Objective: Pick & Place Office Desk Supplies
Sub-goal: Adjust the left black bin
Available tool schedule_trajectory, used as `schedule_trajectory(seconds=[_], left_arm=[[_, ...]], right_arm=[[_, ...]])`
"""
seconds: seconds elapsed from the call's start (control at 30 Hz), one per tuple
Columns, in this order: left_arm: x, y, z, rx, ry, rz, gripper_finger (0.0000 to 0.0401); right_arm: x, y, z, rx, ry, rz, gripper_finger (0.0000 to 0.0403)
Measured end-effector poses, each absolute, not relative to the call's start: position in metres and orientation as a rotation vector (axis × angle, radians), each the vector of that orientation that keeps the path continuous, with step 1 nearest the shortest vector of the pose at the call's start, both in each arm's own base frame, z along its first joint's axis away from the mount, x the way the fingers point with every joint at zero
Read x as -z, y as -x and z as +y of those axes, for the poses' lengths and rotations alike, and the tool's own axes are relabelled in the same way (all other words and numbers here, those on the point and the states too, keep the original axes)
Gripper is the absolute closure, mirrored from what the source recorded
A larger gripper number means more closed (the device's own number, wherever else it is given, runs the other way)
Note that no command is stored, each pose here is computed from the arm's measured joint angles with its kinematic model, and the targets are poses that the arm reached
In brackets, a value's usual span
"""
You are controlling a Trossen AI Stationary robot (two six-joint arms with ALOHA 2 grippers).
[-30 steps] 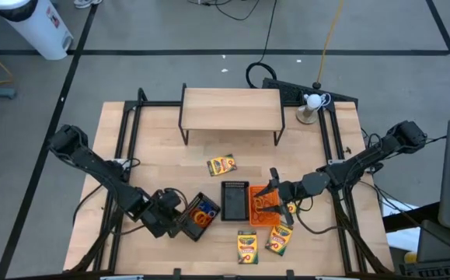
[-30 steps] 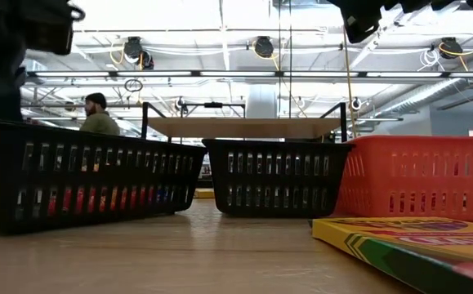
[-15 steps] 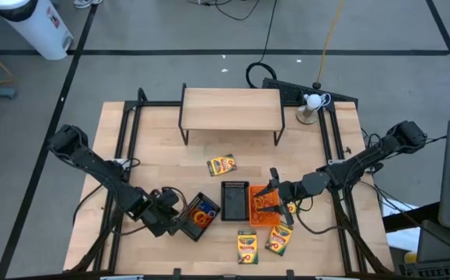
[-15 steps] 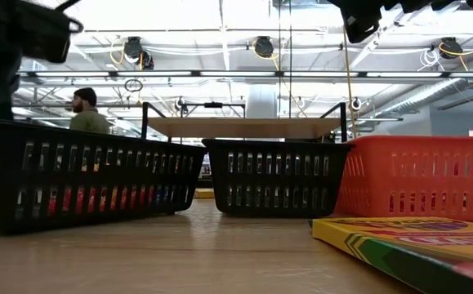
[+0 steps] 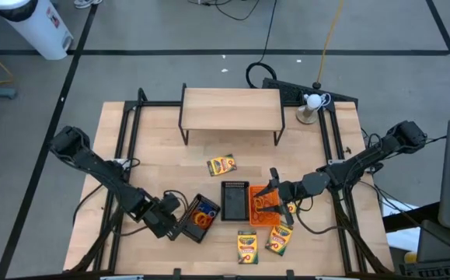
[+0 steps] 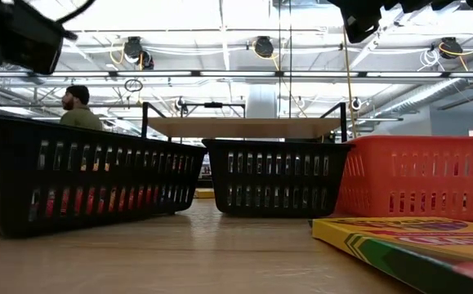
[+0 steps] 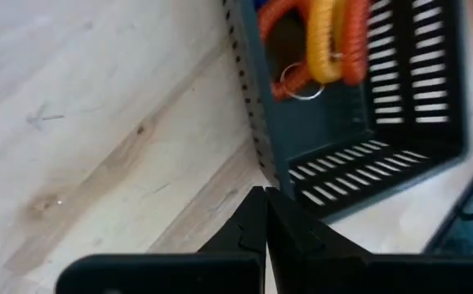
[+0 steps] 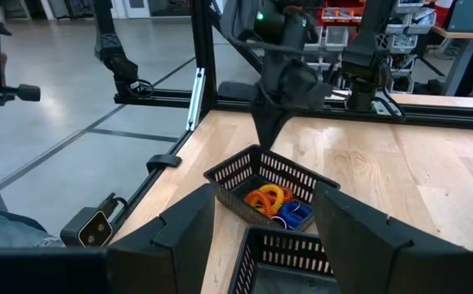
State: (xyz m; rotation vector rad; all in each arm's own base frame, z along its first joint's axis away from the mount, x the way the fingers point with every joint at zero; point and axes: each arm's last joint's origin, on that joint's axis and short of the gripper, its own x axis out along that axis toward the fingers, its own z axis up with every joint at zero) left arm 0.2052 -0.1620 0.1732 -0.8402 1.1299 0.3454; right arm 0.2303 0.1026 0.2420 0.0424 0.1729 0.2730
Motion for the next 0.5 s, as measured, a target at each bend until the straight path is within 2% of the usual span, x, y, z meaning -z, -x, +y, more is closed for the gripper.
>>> schedule_trajectory(seconds=[0.2,0.5], left_arm=[[-0.154,-0.218,-0.166,-0.331,0.878,1.201,0.0401],[-0.147,-0.242,-0.170,-0.179,0.915,1.119,0.0401]], right_arm=[[-0.242,-0.230,0.103,-0.273,-0.042,0.173,0.0206],[-0.242,-0.230,0.103,-0.274,-0.043,0.172,0.0206]])
